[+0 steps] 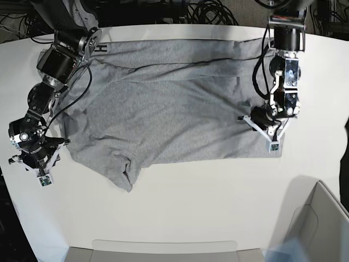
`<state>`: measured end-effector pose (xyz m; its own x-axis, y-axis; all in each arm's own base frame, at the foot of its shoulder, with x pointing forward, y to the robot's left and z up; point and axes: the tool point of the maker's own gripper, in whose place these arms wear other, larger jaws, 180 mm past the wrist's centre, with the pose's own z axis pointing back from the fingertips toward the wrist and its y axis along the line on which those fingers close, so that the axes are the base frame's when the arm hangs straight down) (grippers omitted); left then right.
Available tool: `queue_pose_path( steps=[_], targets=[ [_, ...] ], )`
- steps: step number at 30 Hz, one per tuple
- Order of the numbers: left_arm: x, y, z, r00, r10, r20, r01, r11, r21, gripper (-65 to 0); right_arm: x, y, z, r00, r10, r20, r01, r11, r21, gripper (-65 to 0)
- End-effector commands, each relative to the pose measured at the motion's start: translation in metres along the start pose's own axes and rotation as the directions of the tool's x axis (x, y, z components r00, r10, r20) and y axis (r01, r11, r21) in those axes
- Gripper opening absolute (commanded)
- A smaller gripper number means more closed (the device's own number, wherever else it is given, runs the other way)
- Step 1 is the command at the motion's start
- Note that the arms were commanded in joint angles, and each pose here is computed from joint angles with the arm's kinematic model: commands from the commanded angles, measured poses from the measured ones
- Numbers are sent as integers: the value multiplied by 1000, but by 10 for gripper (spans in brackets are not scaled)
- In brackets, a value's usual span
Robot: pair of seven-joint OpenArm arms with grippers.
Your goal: Fold the T-shirt properly
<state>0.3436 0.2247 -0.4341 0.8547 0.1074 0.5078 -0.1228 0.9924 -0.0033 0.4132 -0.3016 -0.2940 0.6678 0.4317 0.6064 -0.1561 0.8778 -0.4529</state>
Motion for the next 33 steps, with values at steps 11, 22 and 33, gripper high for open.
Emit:
queue_pose_path(
  steps=[11,22,33],
  targets=[
    [1,58,-16,998,32,-57,-25,991,129,-517,50,33,-24,984,175,35,-178,978,110,-441],
    [64,-44,76,974,-62,216,79,994,-70,-517,101,89,-45,976,133,175,-177,948,266,-397],
    [31,-44,73,987,-72,142,83,994,-73,-517,120,125,-70,968,-22,249,-96,887,452,-349]
  ],
)
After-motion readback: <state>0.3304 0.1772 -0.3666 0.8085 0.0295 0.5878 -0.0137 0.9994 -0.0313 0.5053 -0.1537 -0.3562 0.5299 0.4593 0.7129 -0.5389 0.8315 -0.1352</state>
